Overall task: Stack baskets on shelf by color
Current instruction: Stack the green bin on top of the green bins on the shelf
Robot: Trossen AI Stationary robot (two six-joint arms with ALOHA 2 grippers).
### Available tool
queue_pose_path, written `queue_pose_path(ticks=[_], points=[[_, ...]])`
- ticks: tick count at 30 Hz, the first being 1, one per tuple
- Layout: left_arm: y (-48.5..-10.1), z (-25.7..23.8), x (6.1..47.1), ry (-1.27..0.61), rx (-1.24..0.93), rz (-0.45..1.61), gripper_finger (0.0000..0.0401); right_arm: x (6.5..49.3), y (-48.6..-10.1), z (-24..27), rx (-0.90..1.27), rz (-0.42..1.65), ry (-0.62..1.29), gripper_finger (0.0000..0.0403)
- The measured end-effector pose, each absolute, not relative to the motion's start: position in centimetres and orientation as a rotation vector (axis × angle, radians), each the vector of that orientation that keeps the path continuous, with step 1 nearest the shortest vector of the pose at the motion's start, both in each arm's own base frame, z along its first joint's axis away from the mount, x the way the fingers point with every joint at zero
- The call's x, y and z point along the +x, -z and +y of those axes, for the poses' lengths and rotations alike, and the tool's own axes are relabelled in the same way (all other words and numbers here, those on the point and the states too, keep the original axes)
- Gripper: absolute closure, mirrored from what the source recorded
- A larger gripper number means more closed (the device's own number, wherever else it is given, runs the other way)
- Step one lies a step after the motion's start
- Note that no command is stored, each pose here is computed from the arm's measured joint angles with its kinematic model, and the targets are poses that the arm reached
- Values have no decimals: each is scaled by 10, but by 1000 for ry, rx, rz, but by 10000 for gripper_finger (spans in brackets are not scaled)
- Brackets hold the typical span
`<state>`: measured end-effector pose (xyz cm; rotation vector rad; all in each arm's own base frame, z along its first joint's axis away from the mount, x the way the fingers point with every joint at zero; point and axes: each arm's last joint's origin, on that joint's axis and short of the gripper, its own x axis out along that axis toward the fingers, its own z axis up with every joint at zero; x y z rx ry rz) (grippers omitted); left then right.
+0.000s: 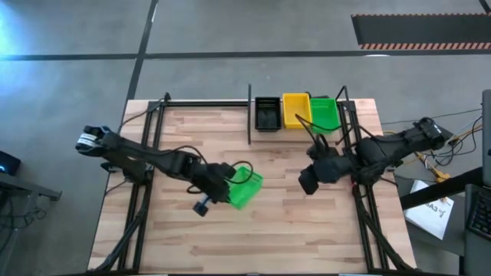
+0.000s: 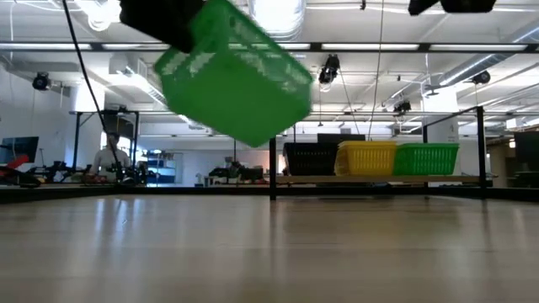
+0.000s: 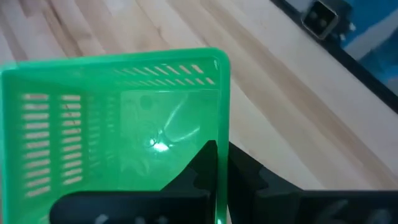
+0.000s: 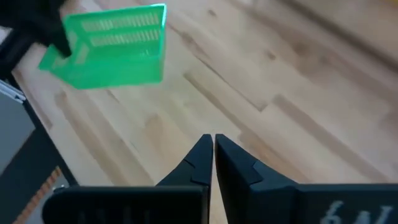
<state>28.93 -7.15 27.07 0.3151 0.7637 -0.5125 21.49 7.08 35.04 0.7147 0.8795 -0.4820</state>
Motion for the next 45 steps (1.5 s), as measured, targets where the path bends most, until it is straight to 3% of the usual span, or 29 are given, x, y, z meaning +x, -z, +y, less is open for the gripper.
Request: queue_pose_path(ticks=[4, 13, 20, 25, 32, 37, 40, 45], points=[[-269, -76, 314, 504, 328, 751, 401, 222, -343, 52, 793, 936, 494, 361], [-263, -88, 373, 472, 395, 744, 401, 258, -324, 21, 831, 994, 455, 247], [-266, -91, 390, 464, 402, 727, 401, 286, -290, 16, 747, 1135, 481, 224], [-268, -88, 390, 422, 415, 728, 401, 300, -270, 7, 704, 1206, 477, 232], [-271, -87, 391, 385, 426, 719, 401, 317, -254, -4, 725, 1254, 315, 254], [-273, -86, 392, 308, 422, 723, 399, 321, -246, -11, 674, 1278, 279, 321], [-274, -83, 393, 291, 394, 726, 375, 320, -245, -16, 633, 1284, 262, 377], [-276, -75, 393, 272, 358, 734, 295, 314, -246, -28, 536, 1316, 266, 393]])
